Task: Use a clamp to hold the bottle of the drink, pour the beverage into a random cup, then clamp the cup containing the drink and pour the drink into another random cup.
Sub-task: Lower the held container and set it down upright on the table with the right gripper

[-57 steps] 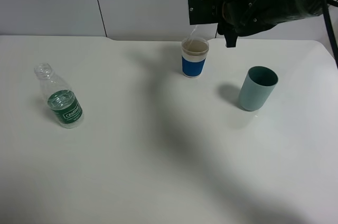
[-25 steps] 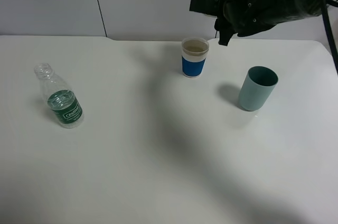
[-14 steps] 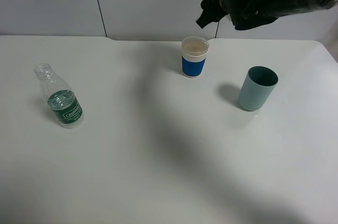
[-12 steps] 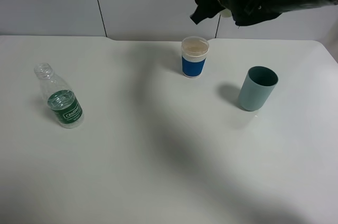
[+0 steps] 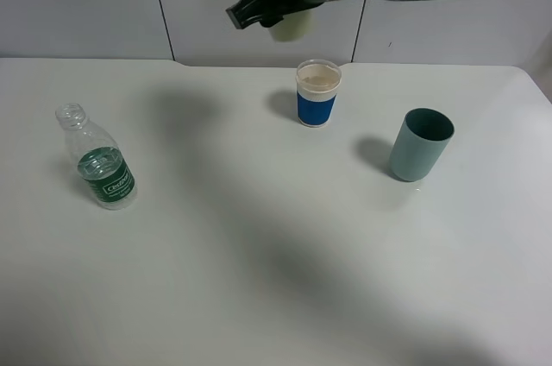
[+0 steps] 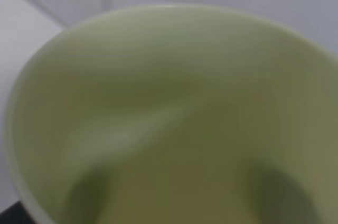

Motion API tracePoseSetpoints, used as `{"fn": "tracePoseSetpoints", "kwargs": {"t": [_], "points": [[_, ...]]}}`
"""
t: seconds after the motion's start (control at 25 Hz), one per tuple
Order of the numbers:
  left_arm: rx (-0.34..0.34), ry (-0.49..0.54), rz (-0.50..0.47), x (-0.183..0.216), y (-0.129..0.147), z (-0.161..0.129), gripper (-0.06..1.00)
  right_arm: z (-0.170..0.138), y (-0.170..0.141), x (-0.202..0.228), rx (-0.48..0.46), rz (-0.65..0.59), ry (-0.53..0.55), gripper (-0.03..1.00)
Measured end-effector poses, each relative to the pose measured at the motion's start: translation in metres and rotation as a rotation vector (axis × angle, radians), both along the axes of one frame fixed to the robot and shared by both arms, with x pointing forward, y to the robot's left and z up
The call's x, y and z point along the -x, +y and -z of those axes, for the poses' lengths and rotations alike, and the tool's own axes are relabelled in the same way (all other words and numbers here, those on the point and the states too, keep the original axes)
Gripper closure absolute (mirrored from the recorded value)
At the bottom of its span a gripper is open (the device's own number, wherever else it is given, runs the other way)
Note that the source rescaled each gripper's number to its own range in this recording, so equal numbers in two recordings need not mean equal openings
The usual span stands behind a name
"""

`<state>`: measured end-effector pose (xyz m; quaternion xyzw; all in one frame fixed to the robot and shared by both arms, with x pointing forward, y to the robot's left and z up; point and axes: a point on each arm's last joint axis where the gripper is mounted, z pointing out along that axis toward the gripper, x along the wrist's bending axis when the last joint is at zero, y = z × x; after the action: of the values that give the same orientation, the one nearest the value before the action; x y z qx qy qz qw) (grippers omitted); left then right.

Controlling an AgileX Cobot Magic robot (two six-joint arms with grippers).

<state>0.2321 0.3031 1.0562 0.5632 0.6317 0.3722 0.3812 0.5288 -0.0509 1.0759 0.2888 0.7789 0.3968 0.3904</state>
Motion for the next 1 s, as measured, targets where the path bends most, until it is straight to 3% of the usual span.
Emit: {"fn": "tracePoseSetpoints", "kwargs": {"t": [0.44, 0.6, 0.68, 0.76, 0.92, 1.0], "points": [[0.000, 0.000, 0.000, 0.000, 0.000, 0.000, -0.06, 0.010, 0.020, 0.020, -0.104, -0.125, 0.179, 0.97], [0.000, 0.000, 0.000, 0.000, 0.000, 0.000, -0.06, 0.034, 0.028, 0.038, -0.141, -0.348, 0.126, 0.97], [0.000, 0.000, 0.000, 0.000, 0.000, 0.000, -0.06, 0.037, 0.028, 0.040, -0.153, -0.362, 0.119, 0.97], [0.000, 0.000, 0.000, 0.000, 0.000, 0.000, -0.06, 0.056, 0.021, 0.051, -0.228, -0.406, 0.058, 0.97], [0.000, 0.000, 0.000, 0.000, 0.000, 0.000, -0.06, 0.072, 0.004, 0.053, -0.349, -0.275, 0.000, 0.97], [0.000, 0.000, 0.000, 0.000, 0.000, 0.000, -0.06, 0.077, -0.003, 0.052, -0.366, -0.209, -0.003, 0.97]]}}
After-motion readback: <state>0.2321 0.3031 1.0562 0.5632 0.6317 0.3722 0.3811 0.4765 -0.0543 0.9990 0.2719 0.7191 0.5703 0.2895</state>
